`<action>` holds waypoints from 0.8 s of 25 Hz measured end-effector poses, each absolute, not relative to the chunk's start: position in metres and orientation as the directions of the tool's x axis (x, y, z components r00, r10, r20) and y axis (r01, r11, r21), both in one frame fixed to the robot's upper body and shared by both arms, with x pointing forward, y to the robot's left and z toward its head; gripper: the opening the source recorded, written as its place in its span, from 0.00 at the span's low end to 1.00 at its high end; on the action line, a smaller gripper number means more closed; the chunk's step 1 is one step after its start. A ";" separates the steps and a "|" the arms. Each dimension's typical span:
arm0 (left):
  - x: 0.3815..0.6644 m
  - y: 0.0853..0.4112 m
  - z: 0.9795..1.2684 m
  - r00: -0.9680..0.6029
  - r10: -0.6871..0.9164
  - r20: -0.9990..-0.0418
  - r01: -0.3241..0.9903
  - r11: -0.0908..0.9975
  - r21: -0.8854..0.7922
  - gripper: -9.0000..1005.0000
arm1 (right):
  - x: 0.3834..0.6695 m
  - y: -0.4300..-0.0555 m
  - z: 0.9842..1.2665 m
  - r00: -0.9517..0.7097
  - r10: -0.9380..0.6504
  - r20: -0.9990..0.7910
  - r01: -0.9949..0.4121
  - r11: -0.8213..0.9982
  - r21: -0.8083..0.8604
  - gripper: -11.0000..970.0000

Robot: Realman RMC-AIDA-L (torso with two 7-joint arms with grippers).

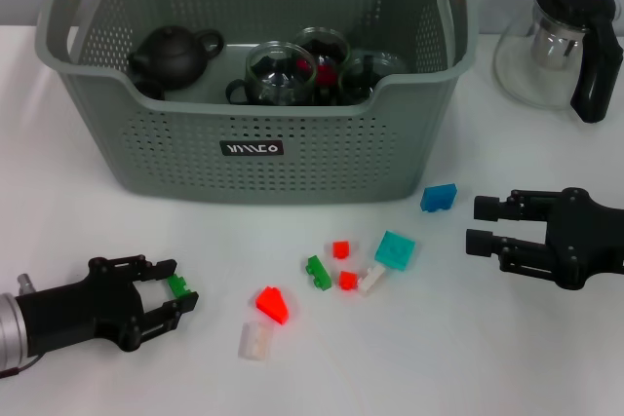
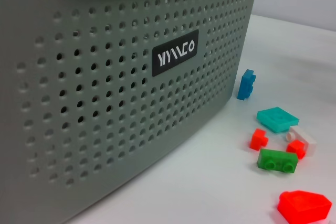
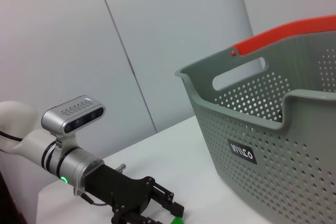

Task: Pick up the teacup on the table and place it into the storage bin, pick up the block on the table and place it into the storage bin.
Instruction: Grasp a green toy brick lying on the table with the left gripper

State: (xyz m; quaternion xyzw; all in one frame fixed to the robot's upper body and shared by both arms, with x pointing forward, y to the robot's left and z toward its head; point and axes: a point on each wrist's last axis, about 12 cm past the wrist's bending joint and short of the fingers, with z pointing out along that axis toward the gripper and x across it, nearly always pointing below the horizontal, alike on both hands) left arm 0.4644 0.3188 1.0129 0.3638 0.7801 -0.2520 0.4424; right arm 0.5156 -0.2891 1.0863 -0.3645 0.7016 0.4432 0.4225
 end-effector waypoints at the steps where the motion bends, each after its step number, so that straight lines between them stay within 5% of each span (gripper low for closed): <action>1: 0.464 0.319 1.013 -0.344 0.345 -0.873 0.790 0.608 -0.071 0.51 | 0.516 -0.289 1.086 -0.377 -0.137 -0.916 -0.886 0.342 0.314 0.56; 20: 0.467 0.316 1.009 -0.353 0.368 -0.860 0.788 0.613 -0.061 0.52 | 0.517 -0.289 1.087 -0.374 -0.138 -0.917 -0.887 0.341 0.311 0.56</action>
